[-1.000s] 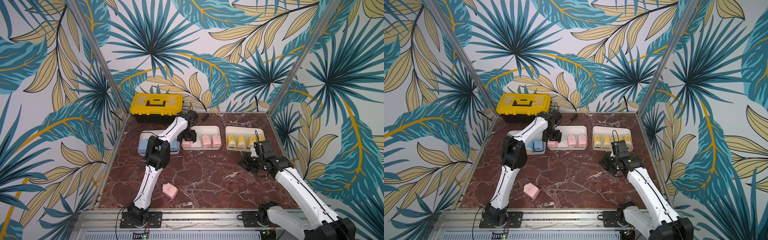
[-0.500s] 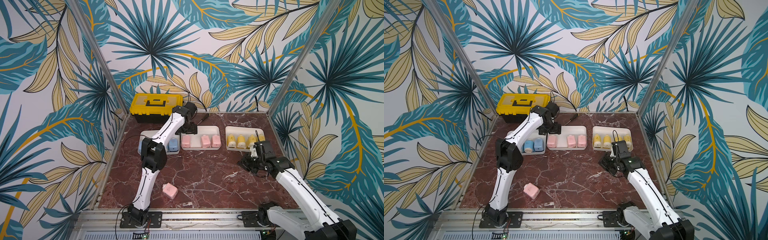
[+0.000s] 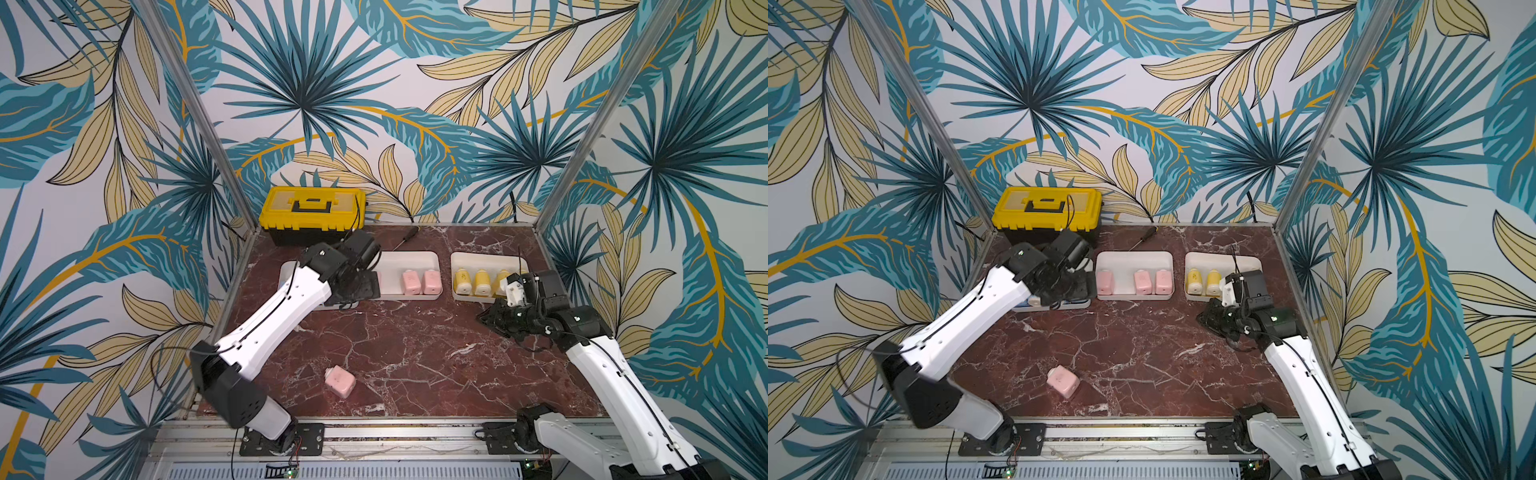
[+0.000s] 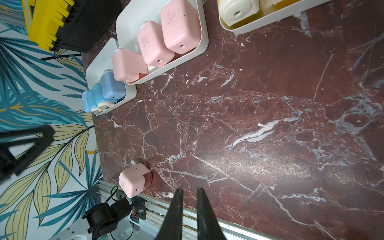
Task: Place the pencil sharpeners by color into the storage box
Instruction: Pick up the pencil sharpener from the center of the board.
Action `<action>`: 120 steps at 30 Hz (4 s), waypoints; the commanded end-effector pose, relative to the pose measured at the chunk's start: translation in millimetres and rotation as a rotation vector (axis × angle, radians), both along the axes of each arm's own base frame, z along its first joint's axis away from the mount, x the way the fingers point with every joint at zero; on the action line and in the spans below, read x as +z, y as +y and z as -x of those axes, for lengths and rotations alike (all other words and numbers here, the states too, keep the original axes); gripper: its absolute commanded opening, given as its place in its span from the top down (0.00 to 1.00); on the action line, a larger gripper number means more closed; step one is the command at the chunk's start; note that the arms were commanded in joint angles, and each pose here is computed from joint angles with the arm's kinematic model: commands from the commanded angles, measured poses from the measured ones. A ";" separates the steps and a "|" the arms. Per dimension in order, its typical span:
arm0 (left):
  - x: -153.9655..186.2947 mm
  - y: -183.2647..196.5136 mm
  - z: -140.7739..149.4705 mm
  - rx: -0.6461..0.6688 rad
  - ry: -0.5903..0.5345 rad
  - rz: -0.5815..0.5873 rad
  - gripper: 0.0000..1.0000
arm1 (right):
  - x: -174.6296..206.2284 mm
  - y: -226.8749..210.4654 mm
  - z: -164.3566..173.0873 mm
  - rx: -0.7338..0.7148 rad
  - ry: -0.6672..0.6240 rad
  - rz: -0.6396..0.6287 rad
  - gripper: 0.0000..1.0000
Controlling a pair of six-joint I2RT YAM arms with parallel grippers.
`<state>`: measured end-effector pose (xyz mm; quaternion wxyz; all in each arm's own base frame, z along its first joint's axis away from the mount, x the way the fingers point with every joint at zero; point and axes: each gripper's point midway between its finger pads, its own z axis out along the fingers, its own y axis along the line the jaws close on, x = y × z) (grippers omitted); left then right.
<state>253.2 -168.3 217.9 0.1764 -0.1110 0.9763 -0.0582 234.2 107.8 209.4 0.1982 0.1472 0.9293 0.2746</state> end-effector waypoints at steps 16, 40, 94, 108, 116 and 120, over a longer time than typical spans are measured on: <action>-86.9 36.3 127.8 0.534 0.106 0.047 0.04 | -19.2 8.5 28.2 0.154 0.060 0.013 0.83; -139.2 21.1 131.2 0.725 0.199 0.091 0.07 | -45.6 21.8 9.6 0.248 0.151 -0.002 0.83; -156.0 -89.7 36.6 0.185 0.367 0.094 0.57 | -65.3 22.4 -15.7 0.175 0.212 0.003 0.83; -96.6 -108.2 -25.0 -0.081 0.260 0.066 0.59 | -69.6 17.1 -25.0 0.106 0.229 0.023 0.83; -51.7 -92.4 -83.5 -0.159 0.119 0.028 0.59 | -71.3 17.4 -32.4 0.065 0.235 0.011 0.83; -44.6 -95.0 -111.7 -0.207 0.078 0.029 0.60 | -70.6 14.5 -31.3 0.048 0.239 0.022 0.83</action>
